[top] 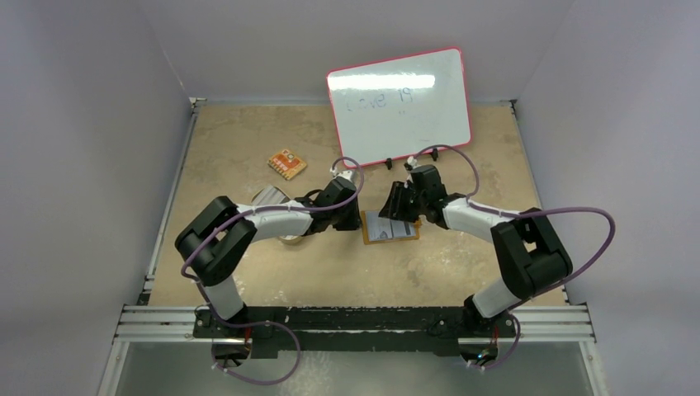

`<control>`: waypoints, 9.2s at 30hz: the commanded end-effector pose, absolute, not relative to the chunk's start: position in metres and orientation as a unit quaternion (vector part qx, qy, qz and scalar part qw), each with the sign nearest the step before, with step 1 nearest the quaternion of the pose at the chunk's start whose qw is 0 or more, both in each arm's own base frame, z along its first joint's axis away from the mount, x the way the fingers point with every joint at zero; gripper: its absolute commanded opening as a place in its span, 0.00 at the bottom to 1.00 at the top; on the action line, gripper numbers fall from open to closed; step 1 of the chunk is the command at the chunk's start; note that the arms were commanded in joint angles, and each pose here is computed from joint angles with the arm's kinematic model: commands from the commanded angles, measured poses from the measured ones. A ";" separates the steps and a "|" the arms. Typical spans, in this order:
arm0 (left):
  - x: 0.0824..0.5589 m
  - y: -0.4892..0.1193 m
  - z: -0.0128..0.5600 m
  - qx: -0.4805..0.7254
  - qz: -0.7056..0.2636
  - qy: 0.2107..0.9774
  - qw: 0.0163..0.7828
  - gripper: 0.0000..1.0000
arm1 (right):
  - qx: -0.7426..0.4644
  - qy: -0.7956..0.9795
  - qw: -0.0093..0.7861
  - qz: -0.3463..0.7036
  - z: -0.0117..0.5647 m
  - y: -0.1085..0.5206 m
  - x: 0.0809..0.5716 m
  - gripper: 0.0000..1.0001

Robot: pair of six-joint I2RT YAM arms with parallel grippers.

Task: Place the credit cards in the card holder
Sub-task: Insert the credit card into the card holder, then turn over the card slot in the card holder, then pick up the credit card from the storage box.

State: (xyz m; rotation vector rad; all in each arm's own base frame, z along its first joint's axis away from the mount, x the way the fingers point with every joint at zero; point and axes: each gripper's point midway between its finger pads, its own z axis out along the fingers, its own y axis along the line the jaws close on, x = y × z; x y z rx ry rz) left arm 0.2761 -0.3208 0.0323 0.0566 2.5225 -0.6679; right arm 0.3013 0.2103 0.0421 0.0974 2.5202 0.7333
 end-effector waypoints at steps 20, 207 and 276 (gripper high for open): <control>0.289 -0.339 0.044 0.019 -0.276 0.919 0.283 0.12 | 0.021 0.912 0.236 0.336 0.045 0.242 0.294 0.45; 0.274 -0.329 0.031 0.007 -0.297 0.920 0.256 0.14 | 0.031 0.834 0.263 0.483 0.121 0.250 0.263 0.72; 0.326 -0.069 0.093 0.160 0.312 0.900 0.258 0.59 | -0.028 0.855 0.361 0.371 0.165 0.222 0.289 0.72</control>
